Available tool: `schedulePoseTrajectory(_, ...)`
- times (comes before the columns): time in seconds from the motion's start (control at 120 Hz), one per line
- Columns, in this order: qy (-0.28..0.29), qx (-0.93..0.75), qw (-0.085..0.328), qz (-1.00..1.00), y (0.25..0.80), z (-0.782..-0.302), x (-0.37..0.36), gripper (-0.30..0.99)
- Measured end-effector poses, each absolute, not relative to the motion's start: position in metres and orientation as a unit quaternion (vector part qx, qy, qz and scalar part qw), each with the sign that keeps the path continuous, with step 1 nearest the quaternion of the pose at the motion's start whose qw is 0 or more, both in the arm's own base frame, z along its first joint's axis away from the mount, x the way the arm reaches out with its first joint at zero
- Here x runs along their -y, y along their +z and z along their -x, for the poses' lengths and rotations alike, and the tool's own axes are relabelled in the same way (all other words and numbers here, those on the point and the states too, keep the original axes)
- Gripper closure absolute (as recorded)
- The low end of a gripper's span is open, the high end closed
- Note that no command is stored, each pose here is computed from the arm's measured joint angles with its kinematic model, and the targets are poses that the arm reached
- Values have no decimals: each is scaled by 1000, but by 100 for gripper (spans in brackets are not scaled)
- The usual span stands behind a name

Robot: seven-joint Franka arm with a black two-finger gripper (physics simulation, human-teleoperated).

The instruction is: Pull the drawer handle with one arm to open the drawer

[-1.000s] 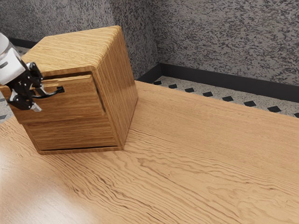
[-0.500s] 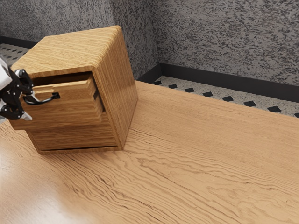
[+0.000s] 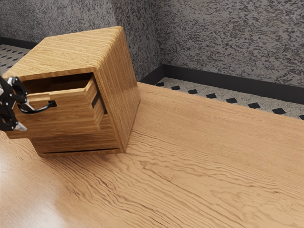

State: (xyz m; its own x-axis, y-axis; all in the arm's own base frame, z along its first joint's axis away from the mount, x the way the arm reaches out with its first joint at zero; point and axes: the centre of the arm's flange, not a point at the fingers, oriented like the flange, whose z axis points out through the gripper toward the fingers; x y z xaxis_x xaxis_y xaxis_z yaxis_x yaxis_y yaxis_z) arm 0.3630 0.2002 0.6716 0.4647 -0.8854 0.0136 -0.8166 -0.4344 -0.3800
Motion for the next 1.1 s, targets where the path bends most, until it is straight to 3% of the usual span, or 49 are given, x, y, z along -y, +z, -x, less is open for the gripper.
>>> schedulePoseTrajectory(0.242,-110,-503,165,841,670,-347,-189,36)
schedulePoseTrajectory(0.742,-137,-494,176,841,678,-300,-172,35)
schedulePoseTrajectory(0.883,-164,-489,213,830,724,-277,-158,33)
schedulePoseTrajectory(0.942,-184,-489,230,821,758,-274,-149,25)
schedulePoseTrajectory(1.1,-191,-503,239,808,843,-327,-121,11)
